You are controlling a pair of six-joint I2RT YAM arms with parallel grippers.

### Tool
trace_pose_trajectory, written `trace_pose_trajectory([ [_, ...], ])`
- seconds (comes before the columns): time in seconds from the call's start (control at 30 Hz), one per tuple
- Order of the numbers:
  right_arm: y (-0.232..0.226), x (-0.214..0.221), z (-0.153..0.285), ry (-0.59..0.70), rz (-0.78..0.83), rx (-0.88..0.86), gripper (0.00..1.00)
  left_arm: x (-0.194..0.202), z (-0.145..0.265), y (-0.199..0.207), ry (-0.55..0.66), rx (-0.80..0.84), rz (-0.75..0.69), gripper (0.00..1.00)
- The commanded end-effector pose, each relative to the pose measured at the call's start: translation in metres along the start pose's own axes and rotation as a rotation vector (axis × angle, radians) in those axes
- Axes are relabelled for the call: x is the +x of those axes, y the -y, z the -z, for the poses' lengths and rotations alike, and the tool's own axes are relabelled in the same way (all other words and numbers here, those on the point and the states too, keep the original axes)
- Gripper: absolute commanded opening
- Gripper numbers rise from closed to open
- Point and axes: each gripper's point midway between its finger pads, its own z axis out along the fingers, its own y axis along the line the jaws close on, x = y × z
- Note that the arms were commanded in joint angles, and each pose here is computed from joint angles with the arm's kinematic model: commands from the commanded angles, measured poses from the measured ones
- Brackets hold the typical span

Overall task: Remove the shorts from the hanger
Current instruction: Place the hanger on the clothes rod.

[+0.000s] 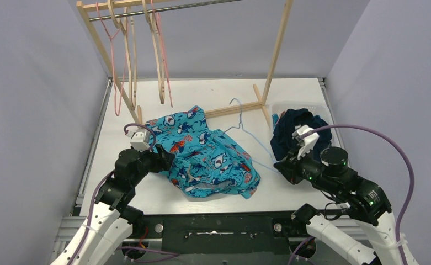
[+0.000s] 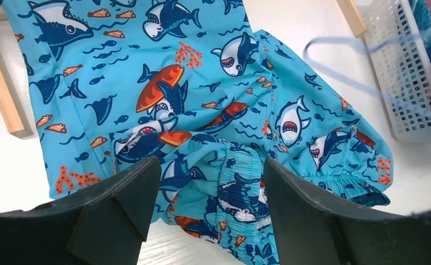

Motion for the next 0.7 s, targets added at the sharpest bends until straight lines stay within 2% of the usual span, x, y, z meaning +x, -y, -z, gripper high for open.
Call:
trace_pose_trajectory([
  [0.0,0.046,-0.062,0.016,0.290,-0.028,0.283,0.00,-0.028,0.006,0.012,0.071,0.022,-0.002,0.68],
  [0.17,0.042,-0.099,0.002,0.460,-0.022,0.244,0.00,-0.025,0.006,0.012,0.062,0.022,-0.002,0.68],
  [0.37,0.027,-0.148,-0.015,0.580,0.049,0.164,0.00,-0.021,0.004,0.015,0.045,0.037,-0.004,0.68],
  [0.6,0.020,-0.219,0.003,0.801,0.126,0.170,0.00,-0.019,0.000,0.015,0.033,0.036,-0.004,0.68],
  [0.67,0.016,-0.236,0.004,0.821,0.132,0.164,0.00,-0.018,-0.001,0.015,0.030,0.035,-0.006,0.68],
])
